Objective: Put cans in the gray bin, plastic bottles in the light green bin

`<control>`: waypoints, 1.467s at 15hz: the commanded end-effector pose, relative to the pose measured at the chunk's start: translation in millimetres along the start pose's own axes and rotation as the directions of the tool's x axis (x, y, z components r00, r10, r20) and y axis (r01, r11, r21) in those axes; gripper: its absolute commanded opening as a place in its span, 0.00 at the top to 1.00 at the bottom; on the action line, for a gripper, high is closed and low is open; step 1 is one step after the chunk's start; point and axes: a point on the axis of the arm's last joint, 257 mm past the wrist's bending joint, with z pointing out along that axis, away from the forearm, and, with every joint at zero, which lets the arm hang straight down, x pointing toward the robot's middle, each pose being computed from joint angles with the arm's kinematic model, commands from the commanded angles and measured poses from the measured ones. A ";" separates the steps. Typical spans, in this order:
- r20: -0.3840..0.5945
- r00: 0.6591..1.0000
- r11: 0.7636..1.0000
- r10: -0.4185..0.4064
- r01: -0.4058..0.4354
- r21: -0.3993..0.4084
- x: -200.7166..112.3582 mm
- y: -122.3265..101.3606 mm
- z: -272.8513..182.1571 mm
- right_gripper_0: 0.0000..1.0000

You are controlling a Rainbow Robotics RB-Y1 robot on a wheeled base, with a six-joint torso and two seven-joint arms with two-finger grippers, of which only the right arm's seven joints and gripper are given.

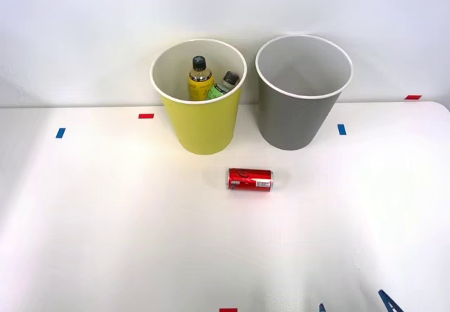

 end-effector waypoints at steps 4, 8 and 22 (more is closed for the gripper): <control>0.000 1.000 1.000 0.000 0.000 0.000 0.0 0.0 0.0 0.00; 0.000 1.000 1.000 0.000 0.000 0.000 0.0 0.0 0.0 0.00; 0.000 1.000 1.000 0.000 0.000 0.000 0.0 0.0 0.0 0.00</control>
